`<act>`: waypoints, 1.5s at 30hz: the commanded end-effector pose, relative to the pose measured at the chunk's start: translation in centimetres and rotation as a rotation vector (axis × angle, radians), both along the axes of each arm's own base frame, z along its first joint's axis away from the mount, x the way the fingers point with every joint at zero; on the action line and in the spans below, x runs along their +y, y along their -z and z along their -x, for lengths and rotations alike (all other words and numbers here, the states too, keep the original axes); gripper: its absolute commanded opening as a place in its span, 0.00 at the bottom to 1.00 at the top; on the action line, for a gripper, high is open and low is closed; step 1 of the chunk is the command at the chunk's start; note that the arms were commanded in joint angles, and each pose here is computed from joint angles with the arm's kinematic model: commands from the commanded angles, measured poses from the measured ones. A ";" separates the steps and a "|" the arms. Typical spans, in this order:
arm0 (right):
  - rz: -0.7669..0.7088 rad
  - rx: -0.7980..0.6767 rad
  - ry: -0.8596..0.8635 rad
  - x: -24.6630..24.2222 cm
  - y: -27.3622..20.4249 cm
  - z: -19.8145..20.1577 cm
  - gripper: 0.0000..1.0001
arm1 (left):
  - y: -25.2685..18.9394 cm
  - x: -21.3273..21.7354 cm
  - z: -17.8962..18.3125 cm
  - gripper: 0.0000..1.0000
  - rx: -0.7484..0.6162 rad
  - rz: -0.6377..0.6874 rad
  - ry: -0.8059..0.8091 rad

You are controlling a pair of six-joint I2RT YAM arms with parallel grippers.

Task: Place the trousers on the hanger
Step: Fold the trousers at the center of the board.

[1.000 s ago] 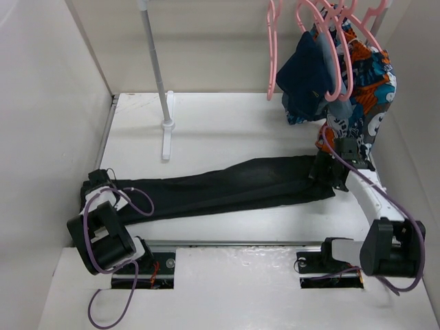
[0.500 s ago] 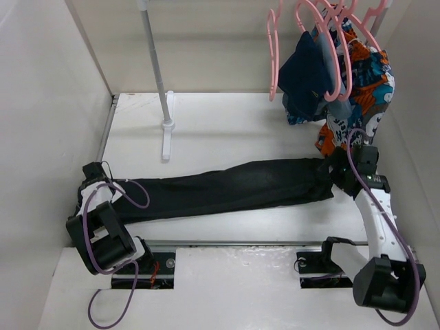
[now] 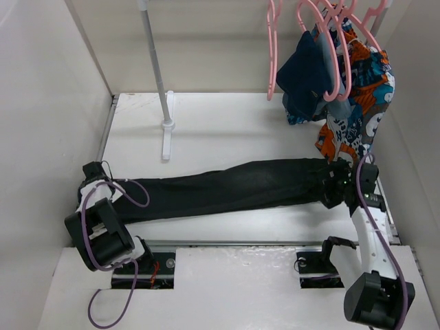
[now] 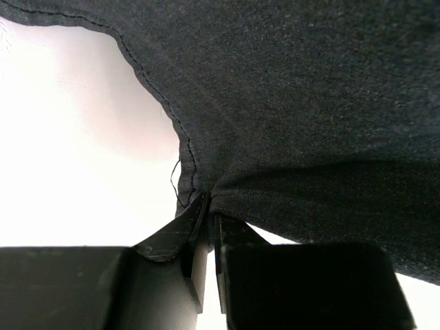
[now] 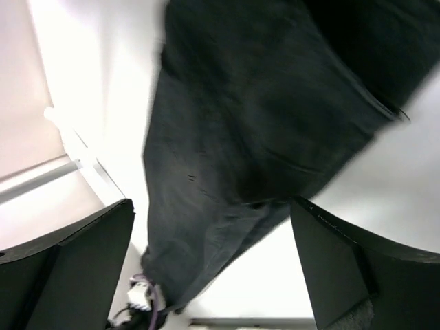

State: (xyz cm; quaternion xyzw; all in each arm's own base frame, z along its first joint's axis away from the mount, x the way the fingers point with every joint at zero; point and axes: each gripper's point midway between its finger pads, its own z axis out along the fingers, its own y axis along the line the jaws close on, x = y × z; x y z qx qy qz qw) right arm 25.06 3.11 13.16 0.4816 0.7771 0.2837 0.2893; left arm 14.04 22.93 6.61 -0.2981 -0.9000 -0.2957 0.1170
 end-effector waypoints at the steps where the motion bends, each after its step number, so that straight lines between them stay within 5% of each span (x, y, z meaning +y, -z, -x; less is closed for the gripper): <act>1: -0.132 0.043 0.073 0.8 1.4 0.3 1.00 | -0.9 0.4 -0.3 0.04 -0.015 -0.009 -0.015; 10: -0.093 0.055 0.165 -1.5 3.9 -1.3 0.99 | -1.4 0.7 -1.1 0.04 -0.037 -0.011 -0.012; 13: -0.004 0.053 0.159 -3.1 5.1 -2.1 0.51 | -1.2 0.5 -1.0 0.04 -0.038 0.001 -0.016; 14: 0.025 0.065 0.156 -3.5 5.2 -2.1 0.10 | -1.2 0.5 -1.0 0.04 -0.038 0.001 -0.016; 15: 0.060 0.065 0.152 -4.1 4.5 -2.4 0.00 | -1.5 0.7 -1.3 0.04 -0.045 -0.003 -0.016; 22: 0.494 -0.089 0.040 -9.2 -3.5 -5.8 0.00 | -2.4 1.0 -2.7 0.00 -0.122 -0.001 -0.040; 28: 0.830 -0.258 -0.298 -8.4 -8.7 -9.7 0.00 | -4.5 2.1 -5.2 0.00 -0.238 -0.031 -0.057; 32: 0.843 -0.089 -0.357 -8.0 -4.0 -7.8 0.00 | -4.8 2.2 -5.4 0.00 -0.246 -0.036 -0.056; 34: 0.762 0.077 -0.206 -9.2 -1.1 -4.5 0.00 | -4.1 1.9 -4.6 0.00 -0.225 -0.034 -0.061; 36: 0.660 0.200 -0.081 -9.8 2.4 0.0 0.20 | -3.7 1.6 -4.0 0.00 -0.209 -0.025 -0.062; 39: 0.513 0.207 0.071 -9.3 4.9 2.5 0.79 | -2.4 0.9 -2.5 0.00 -0.130 0.000 -0.048; 41: 0.463 0.190 0.158 -9.3 4.4 3.1 0.87 | -1.7 0.6 -1.5 0.02 -0.086 -0.002 -0.049; 43: 0.473 0.215 0.199 -9.9 3.5 3.6 0.91 | -1.3 0.4 -0.6 0.30 -0.043 -0.004 -0.049; 45: 0.533 0.230 0.255 -11.4 1.9 3.9 0.91 | -1.1 0.3 0.0 0.39 -0.017 -0.009 -0.054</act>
